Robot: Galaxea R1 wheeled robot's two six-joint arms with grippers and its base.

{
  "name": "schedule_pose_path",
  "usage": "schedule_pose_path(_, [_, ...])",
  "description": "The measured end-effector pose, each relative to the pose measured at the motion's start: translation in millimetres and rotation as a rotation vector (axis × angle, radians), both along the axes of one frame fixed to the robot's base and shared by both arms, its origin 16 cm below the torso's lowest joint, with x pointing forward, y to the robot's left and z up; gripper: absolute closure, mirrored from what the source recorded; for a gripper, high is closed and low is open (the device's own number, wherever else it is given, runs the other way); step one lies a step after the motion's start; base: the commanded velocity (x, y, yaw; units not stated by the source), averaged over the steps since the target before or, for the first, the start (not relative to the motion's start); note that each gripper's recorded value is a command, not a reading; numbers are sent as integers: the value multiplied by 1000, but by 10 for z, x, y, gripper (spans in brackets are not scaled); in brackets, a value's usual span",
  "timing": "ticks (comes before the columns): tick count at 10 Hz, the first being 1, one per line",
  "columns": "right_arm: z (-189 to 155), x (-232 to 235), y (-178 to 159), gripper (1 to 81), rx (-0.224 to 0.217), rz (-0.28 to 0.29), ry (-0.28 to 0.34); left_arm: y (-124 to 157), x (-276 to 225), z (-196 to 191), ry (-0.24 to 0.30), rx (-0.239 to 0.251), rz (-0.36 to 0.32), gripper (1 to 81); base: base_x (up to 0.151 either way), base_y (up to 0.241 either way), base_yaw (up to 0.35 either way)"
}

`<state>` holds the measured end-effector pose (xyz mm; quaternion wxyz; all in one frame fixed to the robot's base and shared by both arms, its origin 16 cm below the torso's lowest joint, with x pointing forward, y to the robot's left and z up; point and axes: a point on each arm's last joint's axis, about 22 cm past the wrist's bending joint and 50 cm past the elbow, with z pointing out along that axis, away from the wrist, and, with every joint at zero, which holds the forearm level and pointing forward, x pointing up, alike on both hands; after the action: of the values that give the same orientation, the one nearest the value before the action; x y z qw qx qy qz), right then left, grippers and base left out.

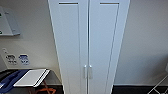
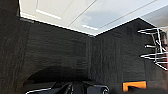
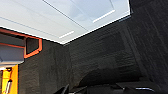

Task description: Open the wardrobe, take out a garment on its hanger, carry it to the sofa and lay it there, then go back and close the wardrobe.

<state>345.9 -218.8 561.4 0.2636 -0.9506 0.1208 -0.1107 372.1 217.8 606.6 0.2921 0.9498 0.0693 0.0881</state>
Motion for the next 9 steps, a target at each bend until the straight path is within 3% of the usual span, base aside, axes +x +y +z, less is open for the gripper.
schedule_pose_path(2, [-410,-474,-56,10,-75,36,44,-15,-602,-403,24,8,20,10,0,0,0])
schedule_pose_path(5, [-930,-1481,123,10,-143,131,128,-35,-1590,-889,52,31,53,10,0,0,0])
schedule_pose_path(6, [-1054,-1812,162,10,-159,152,145,-76,-1842,-990,45,37,66,10,0,0,0])
schedule_pose_path(9, [-1225,-2597,433,10,-149,212,136,-260,-2373,-1259,23,73,71,10,0,0,0])
